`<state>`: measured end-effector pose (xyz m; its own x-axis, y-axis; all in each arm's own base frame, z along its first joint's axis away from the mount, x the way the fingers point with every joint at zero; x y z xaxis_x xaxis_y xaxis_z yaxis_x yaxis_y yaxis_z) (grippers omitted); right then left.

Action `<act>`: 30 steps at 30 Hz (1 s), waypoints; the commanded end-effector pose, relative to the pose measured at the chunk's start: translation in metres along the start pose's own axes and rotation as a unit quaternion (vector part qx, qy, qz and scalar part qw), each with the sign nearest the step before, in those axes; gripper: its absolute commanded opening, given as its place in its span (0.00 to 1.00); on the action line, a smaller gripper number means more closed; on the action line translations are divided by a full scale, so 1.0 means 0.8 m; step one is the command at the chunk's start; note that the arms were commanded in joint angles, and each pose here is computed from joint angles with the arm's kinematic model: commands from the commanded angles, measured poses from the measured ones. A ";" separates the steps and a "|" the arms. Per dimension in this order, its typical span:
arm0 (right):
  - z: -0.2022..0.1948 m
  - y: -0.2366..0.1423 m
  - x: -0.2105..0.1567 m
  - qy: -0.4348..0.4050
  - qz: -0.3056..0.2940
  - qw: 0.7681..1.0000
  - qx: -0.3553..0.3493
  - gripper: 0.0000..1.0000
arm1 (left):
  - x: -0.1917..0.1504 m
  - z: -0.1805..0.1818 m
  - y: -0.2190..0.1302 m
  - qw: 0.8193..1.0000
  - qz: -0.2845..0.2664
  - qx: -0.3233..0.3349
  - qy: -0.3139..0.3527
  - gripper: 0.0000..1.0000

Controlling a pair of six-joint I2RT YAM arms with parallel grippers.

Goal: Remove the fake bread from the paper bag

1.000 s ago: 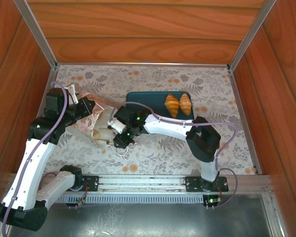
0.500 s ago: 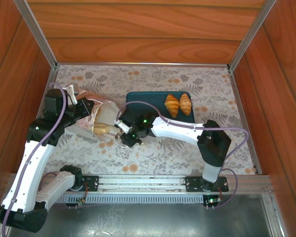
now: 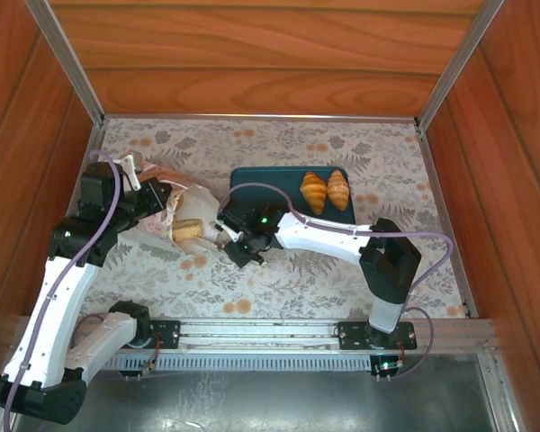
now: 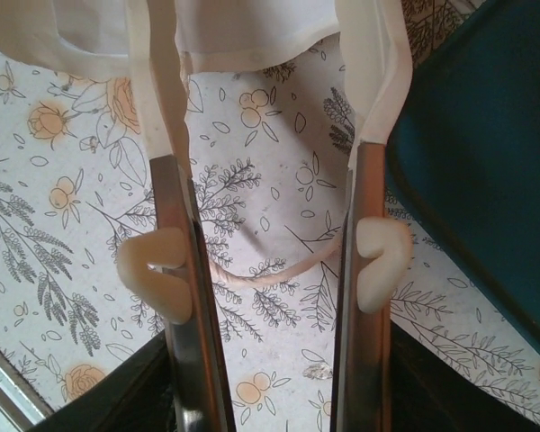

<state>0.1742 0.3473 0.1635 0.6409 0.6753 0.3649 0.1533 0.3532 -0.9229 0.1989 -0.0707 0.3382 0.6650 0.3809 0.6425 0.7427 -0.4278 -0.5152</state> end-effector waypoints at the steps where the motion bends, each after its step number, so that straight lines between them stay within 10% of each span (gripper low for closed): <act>1: 0.001 -0.027 0.007 -0.023 -0.036 0.999 -0.003 0.55 | 0.003 -0.005 -0.010 1.000 -0.009 -0.007 0.007 0.00; 14: 0.009 -0.018 0.006 -0.263 -0.038 0.962 -0.067 0.61 | 0.005 -0.007 -0.007 1.000 -0.004 -0.011 0.012 0.00; 30: 0.025 -0.007 0.038 -0.296 -0.053 0.947 -0.113 0.50 | 0.004 -0.006 -0.001 1.000 0.002 -0.013 0.010 0.00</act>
<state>0.1788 0.3736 0.1619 0.1007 0.9292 0.3555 0.3578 0.2996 -0.8844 0.1997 -0.0727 0.3370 0.6767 0.3722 0.6352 0.7308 -0.4439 -0.5185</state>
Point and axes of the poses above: each hand's point on the last joint's axis, 136 mm out from that joint toward the fingers, its own y axis out along the fingers, its own z axis along the line the jaws close on, x = y × z, the point moved 8 cm from there along -y, back along the fingers, and after that the axes turned 3 degrees about y, right-handed, at the moved point
